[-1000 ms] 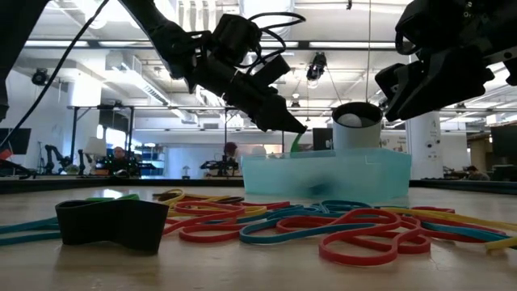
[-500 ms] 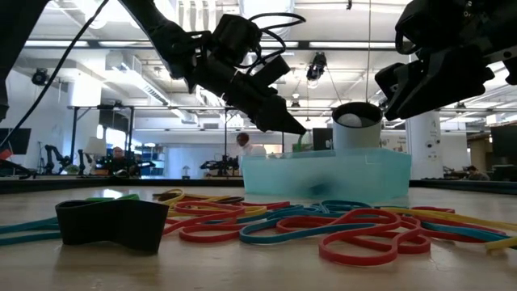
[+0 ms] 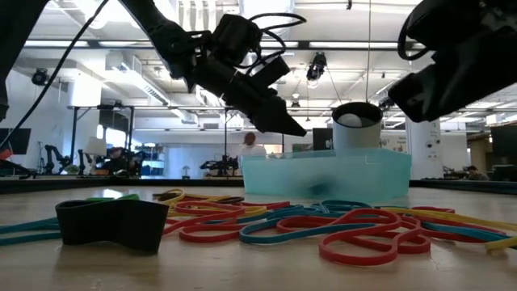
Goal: Pick and place rubber bands into bin
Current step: Adjust the blue bin
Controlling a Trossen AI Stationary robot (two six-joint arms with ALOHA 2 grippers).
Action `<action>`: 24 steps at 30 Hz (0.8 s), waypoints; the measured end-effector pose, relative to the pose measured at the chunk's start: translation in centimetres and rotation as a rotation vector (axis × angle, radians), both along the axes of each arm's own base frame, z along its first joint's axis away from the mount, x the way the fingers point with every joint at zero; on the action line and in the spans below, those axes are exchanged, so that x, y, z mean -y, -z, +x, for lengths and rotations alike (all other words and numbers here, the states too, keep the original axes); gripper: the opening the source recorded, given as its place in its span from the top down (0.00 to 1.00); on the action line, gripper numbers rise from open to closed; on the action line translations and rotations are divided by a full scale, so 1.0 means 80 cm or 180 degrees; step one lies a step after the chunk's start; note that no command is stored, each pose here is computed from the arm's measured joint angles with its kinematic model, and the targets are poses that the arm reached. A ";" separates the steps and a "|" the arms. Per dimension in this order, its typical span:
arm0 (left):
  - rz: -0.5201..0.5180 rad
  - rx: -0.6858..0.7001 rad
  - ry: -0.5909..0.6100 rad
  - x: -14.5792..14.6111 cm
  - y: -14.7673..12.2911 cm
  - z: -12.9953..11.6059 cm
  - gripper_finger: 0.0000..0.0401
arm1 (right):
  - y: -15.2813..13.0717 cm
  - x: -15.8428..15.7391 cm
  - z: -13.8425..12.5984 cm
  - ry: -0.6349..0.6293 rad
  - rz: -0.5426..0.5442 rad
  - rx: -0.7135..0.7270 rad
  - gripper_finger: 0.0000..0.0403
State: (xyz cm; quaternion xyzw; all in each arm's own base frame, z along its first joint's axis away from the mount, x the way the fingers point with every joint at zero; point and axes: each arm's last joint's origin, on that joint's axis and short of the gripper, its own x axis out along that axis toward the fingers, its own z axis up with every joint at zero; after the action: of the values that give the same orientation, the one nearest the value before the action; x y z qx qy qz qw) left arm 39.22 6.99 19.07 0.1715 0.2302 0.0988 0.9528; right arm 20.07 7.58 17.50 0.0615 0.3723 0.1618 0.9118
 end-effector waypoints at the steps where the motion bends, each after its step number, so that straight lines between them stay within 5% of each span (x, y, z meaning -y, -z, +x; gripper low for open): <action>1: -0.0054 -0.0045 -0.0018 0.000 0.002 -0.001 0.75 | 0.002 -0.003 -0.001 -0.0025 0.0009 -0.0025 0.80; 15: -0.0770 -0.1471 -0.0159 0.027 0.013 -0.052 0.75 | 0.058 -0.035 0.023 -0.0389 -0.0318 -0.0251 0.79; 24: -0.0594 -0.1211 0.0056 0.044 -0.034 -0.065 0.75 | 0.062 -0.041 0.043 -0.0471 -0.0519 -0.0228 0.83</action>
State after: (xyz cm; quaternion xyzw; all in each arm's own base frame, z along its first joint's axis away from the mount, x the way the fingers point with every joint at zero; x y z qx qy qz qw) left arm 34.01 3.46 21.77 0.1002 0.4126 0.0345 0.9047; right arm 23.53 10.87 12.52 -0.0347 0.4201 0.1956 0.8855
